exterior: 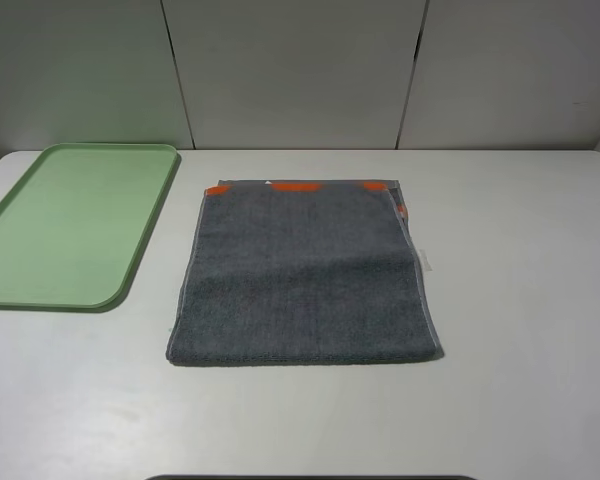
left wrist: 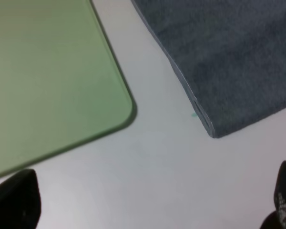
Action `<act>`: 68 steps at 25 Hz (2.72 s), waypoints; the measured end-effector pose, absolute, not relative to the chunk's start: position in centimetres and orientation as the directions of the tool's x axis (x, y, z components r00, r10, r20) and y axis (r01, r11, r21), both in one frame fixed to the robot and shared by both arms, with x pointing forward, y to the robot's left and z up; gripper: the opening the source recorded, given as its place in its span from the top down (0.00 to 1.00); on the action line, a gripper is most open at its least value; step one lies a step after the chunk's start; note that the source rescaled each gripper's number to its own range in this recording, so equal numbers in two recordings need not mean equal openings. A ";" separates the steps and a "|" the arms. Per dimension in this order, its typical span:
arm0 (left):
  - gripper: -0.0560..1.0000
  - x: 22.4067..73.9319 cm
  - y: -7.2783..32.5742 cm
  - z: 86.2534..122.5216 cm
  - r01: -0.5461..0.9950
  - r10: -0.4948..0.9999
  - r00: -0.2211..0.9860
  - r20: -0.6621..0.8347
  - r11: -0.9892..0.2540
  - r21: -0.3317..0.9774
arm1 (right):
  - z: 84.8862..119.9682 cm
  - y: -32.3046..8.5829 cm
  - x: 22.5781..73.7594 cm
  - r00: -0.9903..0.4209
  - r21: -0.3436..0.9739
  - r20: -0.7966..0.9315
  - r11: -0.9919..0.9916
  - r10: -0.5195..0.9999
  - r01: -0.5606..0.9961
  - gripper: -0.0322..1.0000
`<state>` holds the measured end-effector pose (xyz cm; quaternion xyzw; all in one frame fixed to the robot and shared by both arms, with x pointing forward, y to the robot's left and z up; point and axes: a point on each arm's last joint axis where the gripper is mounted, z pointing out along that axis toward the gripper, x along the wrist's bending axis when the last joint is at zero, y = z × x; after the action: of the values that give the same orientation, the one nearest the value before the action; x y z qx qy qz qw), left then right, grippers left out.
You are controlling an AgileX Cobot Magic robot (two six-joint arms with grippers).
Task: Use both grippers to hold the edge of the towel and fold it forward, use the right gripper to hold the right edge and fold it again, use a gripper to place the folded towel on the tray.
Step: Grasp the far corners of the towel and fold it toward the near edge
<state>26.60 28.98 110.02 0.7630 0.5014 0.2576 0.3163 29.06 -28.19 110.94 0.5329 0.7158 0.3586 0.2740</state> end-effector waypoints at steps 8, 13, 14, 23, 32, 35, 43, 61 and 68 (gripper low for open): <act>0.01 32.4 27.6 113.8 0.547 0.809 0.537 0.239 -0.550 0.631 | 110.0 -27.5 32.4 -0.357 0.699 -0.062 0.296 0.932 0.651 0.00; 0.01 36.5 26.5 113.4 0.443 0.687 0.641 0.343 -0.696 0.566 | 109.2 -26.6 33.9 -0.525 0.621 -0.157 0.497 0.837 0.606 0.00; 0.01 37.3 26.2 113.1 0.427 0.659 0.664 0.353 -0.722 0.545 | 108.9 -26.3 34.2 -0.564 0.602 -0.173 0.540 0.807 0.588 0.00; 0.01 43.8 23.8 108.5 0.290 0.418 0.847 0.329 -0.881 0.374 | 107.0 -23.7 37.5 -0.798 0.466 -0.282 0.803 0.533 0.372 0.00; 0.01 46.8 21.9 104.5 0.207 0.286 0.938 0.193 -0.913 0.351 | 104.1 -22.1 41.6 -0.861 0.376 -0.300 0.880 0.411 0.289 0.00; 0.01 47.5 21.6 103.3 0.188 0.253 0.954 0.158 -0.921 0.342 | 102.7 -21.6 42.9 -0.880 0.343 -0.291 0.899 0.376 0.271 0.00; 0.01 48.2 18.7 100.3 0.056 0.092 0.989 0.117 -0.957 0.284 | 98.9 -20.6 45.4 -0.911 0.272 -0.232 0.922 0.342 0.276 0.00; 0.02 49.5 14.6 91.8 -0.050 -0.052 0.999 -0.008 -0.985 0.168 | 95.7 -20.2 46.6 -0.916 0.245 -0.209 0.925 0.342 0.289 0.00; 0.02 49.3 14.5 89.3 -0.065 -0.074 0.995 -0.070 -0.990 0.124 | 95.8 -20.2 46.7 -0.914 0.251 -0.218 0.924 0.343 0.287 0.00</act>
<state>49.33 14.53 89.25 0.9968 -0.0350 -0.0372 0.0611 46.69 -20.17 95.78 0.1622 0.9723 0.1075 0.1298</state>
